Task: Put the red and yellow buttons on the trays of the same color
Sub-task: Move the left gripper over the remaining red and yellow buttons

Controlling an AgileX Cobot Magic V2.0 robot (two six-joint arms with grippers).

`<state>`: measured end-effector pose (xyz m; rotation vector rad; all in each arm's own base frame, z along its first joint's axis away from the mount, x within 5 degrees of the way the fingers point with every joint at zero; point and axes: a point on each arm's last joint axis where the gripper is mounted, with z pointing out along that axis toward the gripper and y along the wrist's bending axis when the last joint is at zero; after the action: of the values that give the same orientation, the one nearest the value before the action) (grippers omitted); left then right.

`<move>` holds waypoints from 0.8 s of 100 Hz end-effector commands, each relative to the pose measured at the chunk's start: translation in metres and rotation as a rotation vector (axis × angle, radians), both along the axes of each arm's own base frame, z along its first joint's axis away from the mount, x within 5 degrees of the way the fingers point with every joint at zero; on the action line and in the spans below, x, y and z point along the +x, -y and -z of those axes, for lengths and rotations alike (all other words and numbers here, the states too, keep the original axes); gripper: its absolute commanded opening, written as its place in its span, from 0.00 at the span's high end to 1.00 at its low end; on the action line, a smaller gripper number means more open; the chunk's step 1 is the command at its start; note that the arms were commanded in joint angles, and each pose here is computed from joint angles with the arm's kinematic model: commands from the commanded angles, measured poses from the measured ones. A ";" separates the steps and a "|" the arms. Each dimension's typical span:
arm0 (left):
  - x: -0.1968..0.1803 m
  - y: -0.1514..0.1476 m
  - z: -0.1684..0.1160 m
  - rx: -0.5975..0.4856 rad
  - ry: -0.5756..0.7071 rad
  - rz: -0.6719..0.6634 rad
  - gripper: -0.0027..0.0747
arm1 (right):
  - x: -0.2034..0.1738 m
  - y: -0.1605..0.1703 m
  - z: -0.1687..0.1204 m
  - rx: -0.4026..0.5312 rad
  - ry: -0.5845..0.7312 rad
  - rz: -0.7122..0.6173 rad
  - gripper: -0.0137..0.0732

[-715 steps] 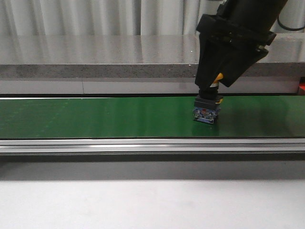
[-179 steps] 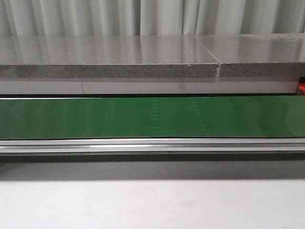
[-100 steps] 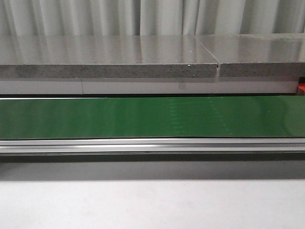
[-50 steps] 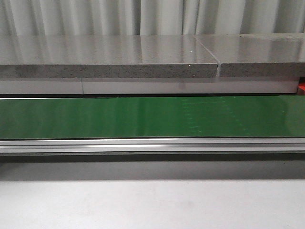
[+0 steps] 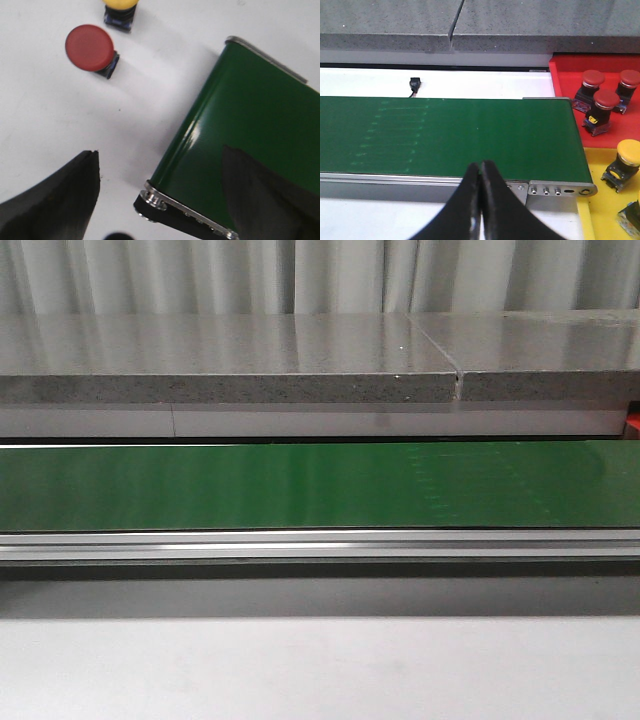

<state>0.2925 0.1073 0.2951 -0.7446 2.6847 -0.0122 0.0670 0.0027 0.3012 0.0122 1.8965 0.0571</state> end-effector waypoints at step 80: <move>0.046 -0.060 0.057 -0.038 -0.195 -0.093 0.32 | 0.002 0.000 -0.014 -0.007 0.090 0.001 0.92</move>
<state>0.3363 0.1604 0.2164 -0.9241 2.9498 0.0111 0.0670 0.0027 0.3012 0.0122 1.8965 0.0572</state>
